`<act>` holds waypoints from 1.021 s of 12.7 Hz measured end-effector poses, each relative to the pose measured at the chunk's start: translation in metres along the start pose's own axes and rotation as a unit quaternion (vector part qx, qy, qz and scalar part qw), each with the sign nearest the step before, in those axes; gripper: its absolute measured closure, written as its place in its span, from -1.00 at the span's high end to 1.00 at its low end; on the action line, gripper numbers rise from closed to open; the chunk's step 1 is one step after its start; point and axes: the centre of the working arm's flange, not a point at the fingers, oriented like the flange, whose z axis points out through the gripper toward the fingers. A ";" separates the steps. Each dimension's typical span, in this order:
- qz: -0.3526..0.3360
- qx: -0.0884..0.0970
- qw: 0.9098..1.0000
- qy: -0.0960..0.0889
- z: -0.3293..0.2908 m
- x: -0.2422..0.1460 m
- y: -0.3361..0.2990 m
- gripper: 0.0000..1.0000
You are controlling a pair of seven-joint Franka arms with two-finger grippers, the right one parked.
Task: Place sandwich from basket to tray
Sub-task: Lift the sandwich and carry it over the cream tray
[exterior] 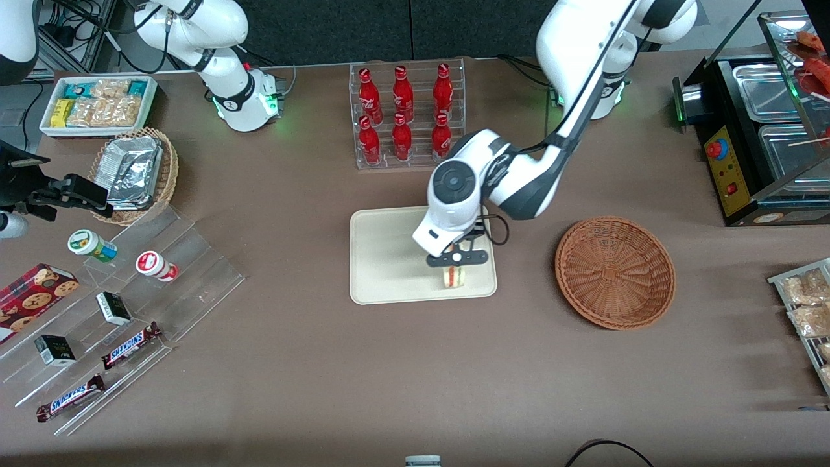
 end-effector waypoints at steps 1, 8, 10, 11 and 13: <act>0.004 0.005 1.000 -0.006 0.007 -0.003 0.012 -0.66; -0.005 0.016 1.000 -0.013 0.035 -0.029 0.061 -0.66; -0.004 0.018 1.000 -0.015 0.041 -0.031 0.066 -0.66; -0.004 0.019 1.000 -0.015 0.043 -0.033 0.068 -0.66; -0.002 0.021 1.000 -0.017 0.048 -0.035 0.070 -0.66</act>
